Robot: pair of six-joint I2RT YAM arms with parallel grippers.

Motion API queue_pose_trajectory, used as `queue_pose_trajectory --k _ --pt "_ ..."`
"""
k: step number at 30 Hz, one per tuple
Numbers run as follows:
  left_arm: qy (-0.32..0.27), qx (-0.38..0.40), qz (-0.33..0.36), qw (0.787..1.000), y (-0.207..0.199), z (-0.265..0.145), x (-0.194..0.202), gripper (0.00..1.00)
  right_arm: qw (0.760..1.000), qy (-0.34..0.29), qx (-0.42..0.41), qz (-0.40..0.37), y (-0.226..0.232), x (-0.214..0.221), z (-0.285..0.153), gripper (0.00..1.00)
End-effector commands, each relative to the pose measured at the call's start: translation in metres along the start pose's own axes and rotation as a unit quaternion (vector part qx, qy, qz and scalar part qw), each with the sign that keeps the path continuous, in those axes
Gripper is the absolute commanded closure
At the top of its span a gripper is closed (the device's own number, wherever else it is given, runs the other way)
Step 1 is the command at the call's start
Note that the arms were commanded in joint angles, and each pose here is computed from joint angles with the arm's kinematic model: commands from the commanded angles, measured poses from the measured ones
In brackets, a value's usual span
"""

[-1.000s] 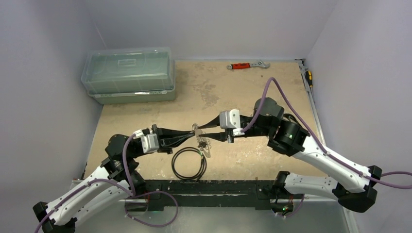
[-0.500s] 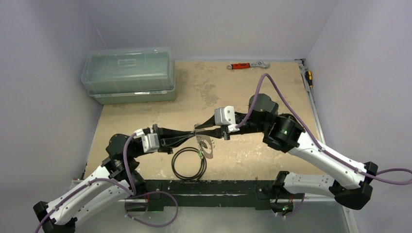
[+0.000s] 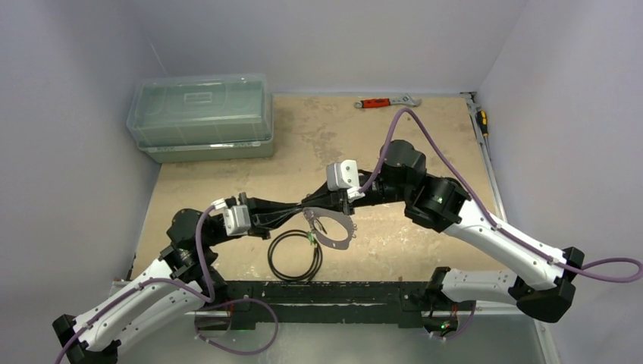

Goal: Put the keys on the keyring

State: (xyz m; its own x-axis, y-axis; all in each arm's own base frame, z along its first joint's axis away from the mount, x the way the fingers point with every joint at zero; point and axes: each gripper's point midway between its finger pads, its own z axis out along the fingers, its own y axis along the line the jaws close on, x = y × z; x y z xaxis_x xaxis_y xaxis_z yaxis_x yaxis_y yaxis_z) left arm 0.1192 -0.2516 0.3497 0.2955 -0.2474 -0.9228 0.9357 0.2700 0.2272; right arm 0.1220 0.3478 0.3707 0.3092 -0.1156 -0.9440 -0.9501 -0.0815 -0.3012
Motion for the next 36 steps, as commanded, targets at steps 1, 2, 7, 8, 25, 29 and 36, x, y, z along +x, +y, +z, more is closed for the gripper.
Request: queue_pose_trajectory --k 1,2,7,8,25,29,36 --pt "-0.041 0.016 0.014 0.999 -0.004 0.004 -0.025 1.0 1.0 0.025 0.004 0.01 -0.007 0.013 0.011 0.97" --pt "-0.041 0.017 0.014 0.999 -0.004 0.005 -0.025 1.0 1.0 0.028 0.004 0.01 -0.008 0.015 0.013 1.0" --pt "-0.034 0.015 0.011 0.999 -0.003 0.005 -0.022 0.99 0.999 0.042 0.01 0.007 -0.012 0.023 0.016 1.0" --pt "-0.029 0.014 0.019 0.999 -0.002 0.006 -0.021 0.91 0.999 0.044 0.014 0.007 -0.014 0.025 0.016 1.0" --pt "0.19 -0.037 0.03 0.981 0.016 -0.033 0.016 0.46 0.997 0.059 0.043 0.004 -0.022 0.029 0.011 1.0" --pt "0.227 -0.037 0.017 0.973 0.017 -0.037 0.018 0.54 0.997 0.063 0.042 0.006 -0.022 0.031 0.011 1.0" --pt "0.27 -0.031 0.01 0.962 0.022 -0.034 0.025 0.64 0.996 0.074 0.045 0.011 -0.023 0.035 0.01 1.0"
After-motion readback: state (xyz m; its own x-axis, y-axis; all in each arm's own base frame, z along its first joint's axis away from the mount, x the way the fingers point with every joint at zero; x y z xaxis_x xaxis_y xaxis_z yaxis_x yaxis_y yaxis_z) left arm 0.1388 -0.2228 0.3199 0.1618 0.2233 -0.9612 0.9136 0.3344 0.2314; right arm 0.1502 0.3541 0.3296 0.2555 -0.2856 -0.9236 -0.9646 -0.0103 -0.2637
